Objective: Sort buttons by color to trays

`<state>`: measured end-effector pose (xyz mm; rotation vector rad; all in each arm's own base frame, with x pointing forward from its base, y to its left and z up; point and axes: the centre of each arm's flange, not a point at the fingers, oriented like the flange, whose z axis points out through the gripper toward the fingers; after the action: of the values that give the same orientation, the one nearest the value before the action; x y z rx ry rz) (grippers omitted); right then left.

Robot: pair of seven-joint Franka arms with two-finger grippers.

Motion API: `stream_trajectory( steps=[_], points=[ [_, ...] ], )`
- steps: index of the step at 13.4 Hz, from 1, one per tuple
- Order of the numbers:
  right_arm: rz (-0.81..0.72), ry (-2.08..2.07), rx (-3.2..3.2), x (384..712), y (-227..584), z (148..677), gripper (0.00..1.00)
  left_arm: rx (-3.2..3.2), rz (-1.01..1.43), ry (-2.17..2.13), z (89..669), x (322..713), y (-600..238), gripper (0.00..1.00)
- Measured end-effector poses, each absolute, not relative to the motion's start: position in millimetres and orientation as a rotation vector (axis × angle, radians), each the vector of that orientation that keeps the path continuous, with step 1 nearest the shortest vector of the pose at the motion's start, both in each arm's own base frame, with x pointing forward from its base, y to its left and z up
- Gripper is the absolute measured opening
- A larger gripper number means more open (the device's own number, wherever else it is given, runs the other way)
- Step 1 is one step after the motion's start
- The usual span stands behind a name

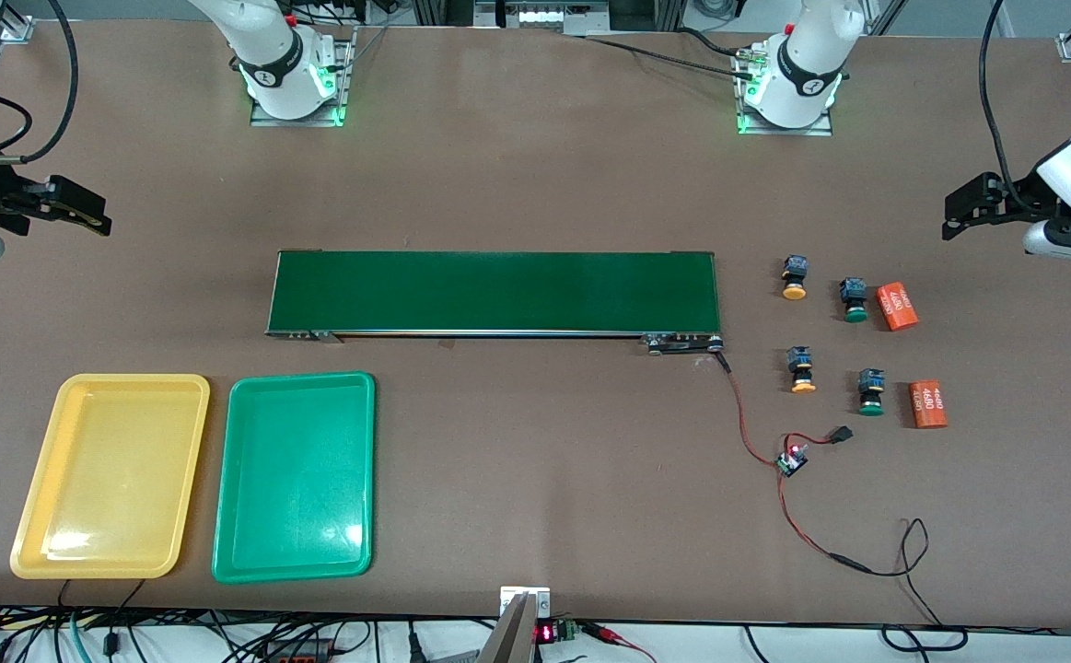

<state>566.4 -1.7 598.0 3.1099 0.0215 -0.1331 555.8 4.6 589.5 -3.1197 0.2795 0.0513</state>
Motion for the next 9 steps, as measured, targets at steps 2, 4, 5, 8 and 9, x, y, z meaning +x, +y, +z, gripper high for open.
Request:
stream_trajectory(
  steps=[2,4,5,8,9],
  points=[
    [-0.133,0.022,3.110,566.4,-1.7,598.0,1.00,-3.120,0.052,0.279,589.6,556.7,4.6,1.00],
    [-0.133,0.022,3.110,566.4,-1.7,598.0,1.00,-3.120,0.068,0.278,589.6,555.5,5.1,1.00],
    [-0.133,0.022,3.110,566.4,-1.7,598.0,1.00,-3.121,0.085,0.278,588.8,554.4,5.1,1.00],
    [-0.133,0.022,3.110,566.4,-1.6,598.0,1.00,-3.122,0.161,0.278,580.2,552.6,5.1,1.00],
    [-0.133,0.023,3.110,566.4,-1.3,598.0,1.00,-3.123,0.196,0.276,576.1,551.8,5.6,1.00]
  ],
)
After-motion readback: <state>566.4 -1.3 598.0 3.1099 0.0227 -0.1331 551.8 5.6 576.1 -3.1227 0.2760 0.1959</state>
